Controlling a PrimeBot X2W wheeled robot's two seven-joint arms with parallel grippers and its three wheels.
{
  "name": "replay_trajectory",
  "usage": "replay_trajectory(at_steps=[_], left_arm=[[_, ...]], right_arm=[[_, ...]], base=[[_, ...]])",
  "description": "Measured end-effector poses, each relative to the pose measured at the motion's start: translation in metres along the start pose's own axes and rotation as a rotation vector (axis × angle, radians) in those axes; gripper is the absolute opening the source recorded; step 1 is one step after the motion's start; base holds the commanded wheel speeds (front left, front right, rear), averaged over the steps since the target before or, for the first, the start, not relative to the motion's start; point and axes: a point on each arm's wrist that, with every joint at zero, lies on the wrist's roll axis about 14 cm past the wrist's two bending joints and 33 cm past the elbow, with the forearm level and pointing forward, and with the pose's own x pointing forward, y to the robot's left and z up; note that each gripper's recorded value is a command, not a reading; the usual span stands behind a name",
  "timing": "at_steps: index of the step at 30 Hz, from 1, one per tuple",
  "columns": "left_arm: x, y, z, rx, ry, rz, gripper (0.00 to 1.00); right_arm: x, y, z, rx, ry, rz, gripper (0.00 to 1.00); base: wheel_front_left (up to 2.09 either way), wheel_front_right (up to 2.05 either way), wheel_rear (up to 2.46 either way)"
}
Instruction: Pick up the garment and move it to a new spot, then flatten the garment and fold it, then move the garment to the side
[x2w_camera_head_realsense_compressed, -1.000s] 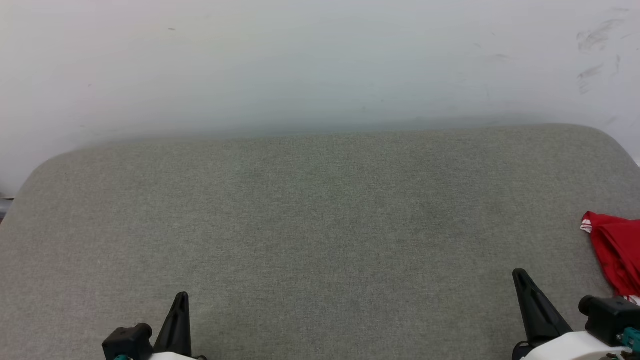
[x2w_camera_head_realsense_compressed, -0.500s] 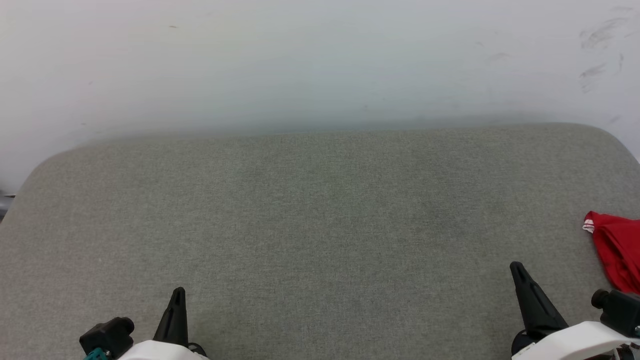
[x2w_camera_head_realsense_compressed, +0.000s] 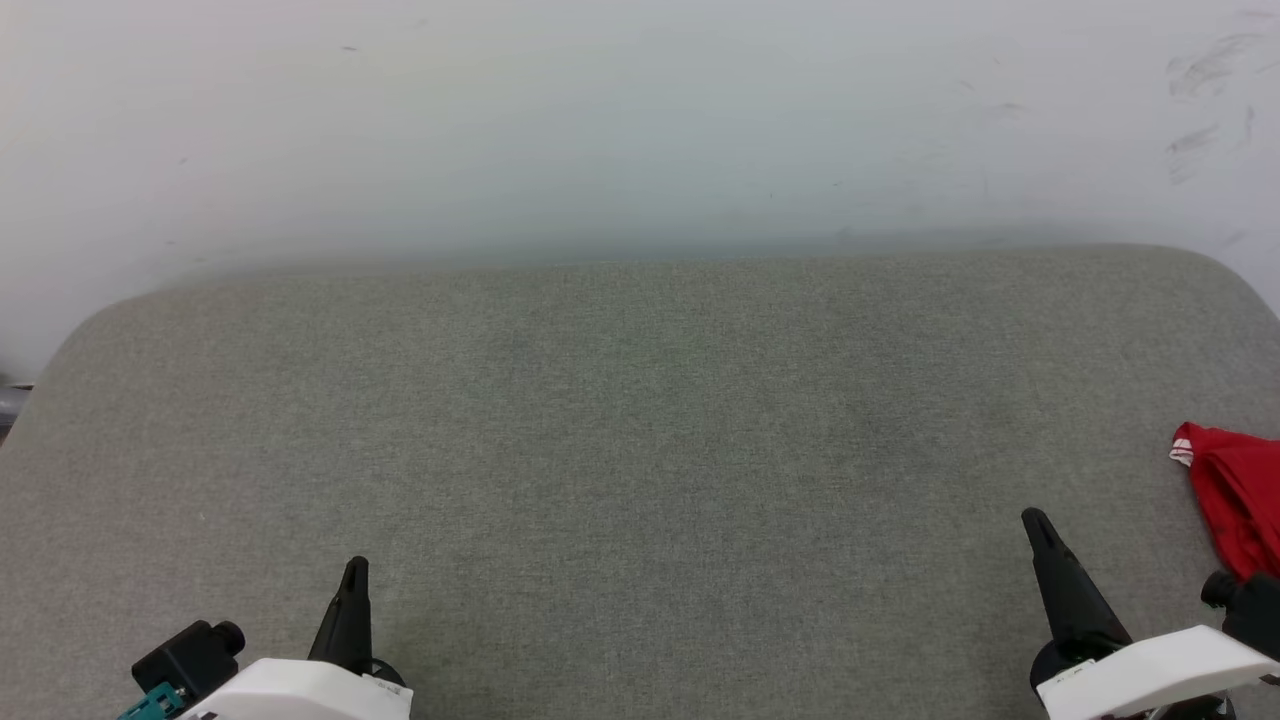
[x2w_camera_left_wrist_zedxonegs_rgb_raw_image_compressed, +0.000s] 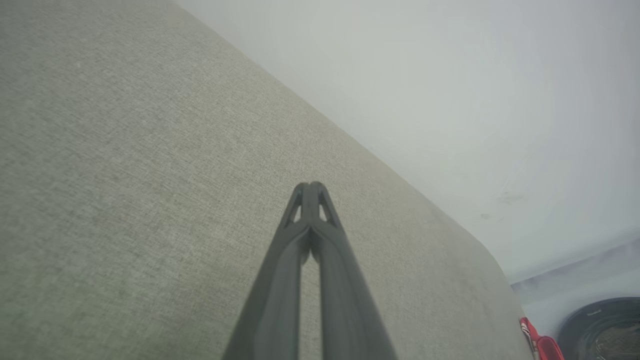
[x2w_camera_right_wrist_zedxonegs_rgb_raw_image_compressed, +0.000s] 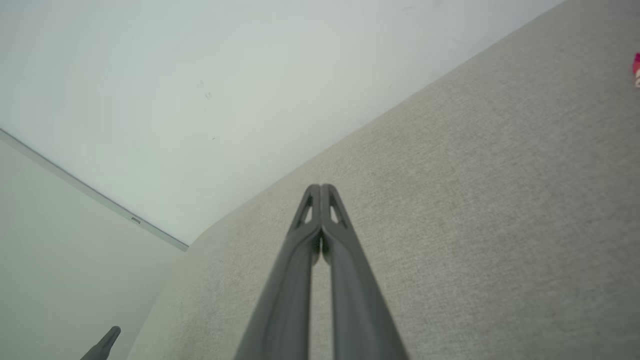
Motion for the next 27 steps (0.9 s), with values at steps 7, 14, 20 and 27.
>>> replay_trajectory(at_steps=[7,14,20,27], left_arm=[[0.003,0.000,0.001,-0.095,0.007,0.002,0.00],[0.005,0.001,0.003,-0.185,0.011,0.007,0.00],[0.008,0.000,0.004,-0.258,0.014,0.004,0.00],[0.011,-0.002,0.007,-0.358,0.015,-0.005,0.00]], right_arm=[[0.004,-0.001,0.000,0.095,-0.005,0.000,0.00],[0.009,-0.002,0.001,0.185,-0.013,0.001,0.00],[0.011,-0.005,0.001,0.257,-0.016,-0.003,0.00],[0.015,-0.007,0.001,0.357,-0.021,-0.005,0.00]], base=[[0.00,0.00,0.00],[0.00,0.00,0.00],[0.00,0.00,0.00],[0.00,0.00,0.00]])
